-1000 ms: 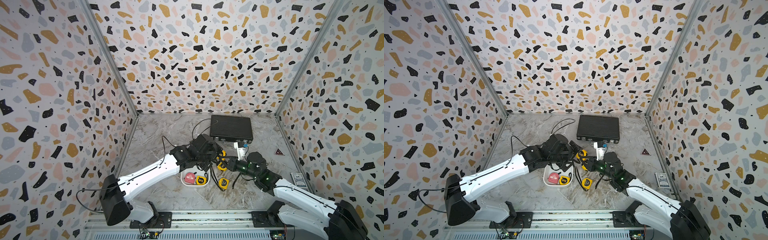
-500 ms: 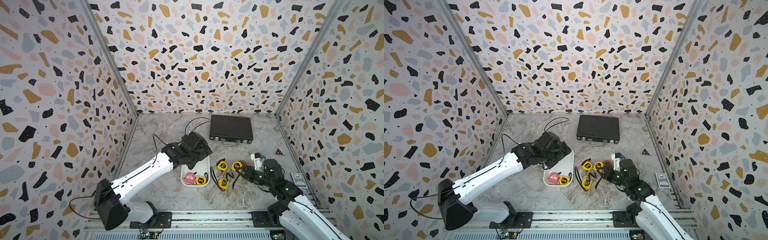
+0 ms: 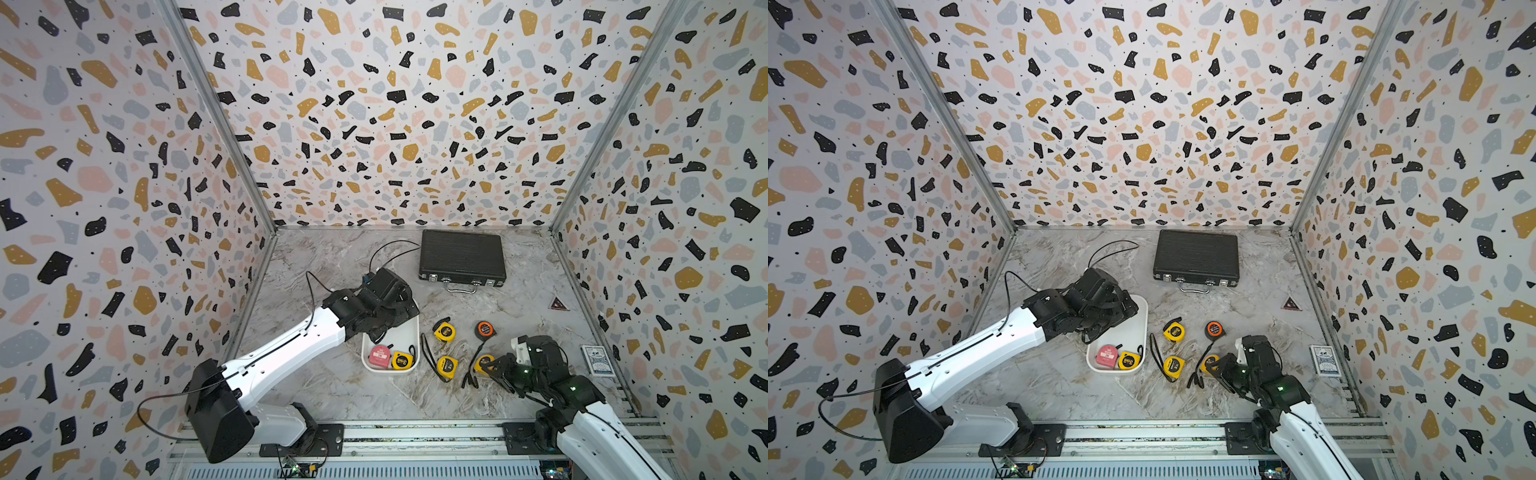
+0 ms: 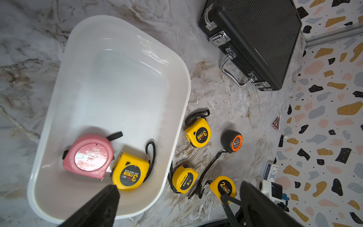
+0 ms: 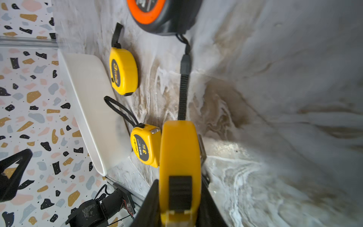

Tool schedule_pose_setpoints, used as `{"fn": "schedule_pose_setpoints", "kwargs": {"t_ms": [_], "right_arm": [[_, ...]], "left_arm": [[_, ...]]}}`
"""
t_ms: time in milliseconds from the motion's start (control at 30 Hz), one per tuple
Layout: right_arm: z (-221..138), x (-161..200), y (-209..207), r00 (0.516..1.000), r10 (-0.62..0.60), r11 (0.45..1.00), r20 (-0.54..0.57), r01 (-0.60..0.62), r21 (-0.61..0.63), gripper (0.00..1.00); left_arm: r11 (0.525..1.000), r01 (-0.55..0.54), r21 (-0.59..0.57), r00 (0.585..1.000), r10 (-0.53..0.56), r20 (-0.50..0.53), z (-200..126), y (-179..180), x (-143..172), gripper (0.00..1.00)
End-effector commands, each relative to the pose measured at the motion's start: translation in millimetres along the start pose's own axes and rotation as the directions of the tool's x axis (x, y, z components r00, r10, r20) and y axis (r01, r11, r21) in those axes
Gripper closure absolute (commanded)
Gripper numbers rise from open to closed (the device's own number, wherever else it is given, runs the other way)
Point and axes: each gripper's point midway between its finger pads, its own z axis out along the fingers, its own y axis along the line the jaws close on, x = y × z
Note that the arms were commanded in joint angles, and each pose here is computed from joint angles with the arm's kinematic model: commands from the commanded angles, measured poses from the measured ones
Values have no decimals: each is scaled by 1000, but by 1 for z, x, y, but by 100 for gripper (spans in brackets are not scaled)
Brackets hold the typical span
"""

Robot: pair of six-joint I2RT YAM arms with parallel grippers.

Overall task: Take the tape measure out of the storage box
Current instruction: Place the tape measure at the center of the board.

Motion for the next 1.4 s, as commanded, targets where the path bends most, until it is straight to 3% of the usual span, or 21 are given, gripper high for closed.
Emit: {"fn": "schedule_pose_setpoints", "kwargs": {"t_ms": [0,100,467,700,867,1200,1367], "right_arm": [[1,4,-4,999,20,1000,-33,-20,7,90],[4,8,-10,998,39,999,-53,-38,20,86],[2,22,-25,992,54,996,-113,-45,81,50],[-6,28,-28,990,49,993,-132,-34,115,38],[-17,30,-25,990,14,990,-139,5,139,27],[-35,15,11,986,-96,986,-138,114,125,20],[-38,5,31,985,-117,986,-128,131,105,19]], "left_arm": [[1000,-21,-15,1000,21,22,-4,9,-4,0],[999,-27,-27,1000,27,16,-1,14,-3,0],[997,-38,-65,999,37,-13,3,30,2,0],[995,-48,-90,998,44,-42,5,42,9,0],[982,-124,-144,986,105,-132,12,53,23,0],[935,-248,-253,947,178,-268,32,79,42,0],[877,-387,-284,900,291,-325,43,75,45,2]]}}
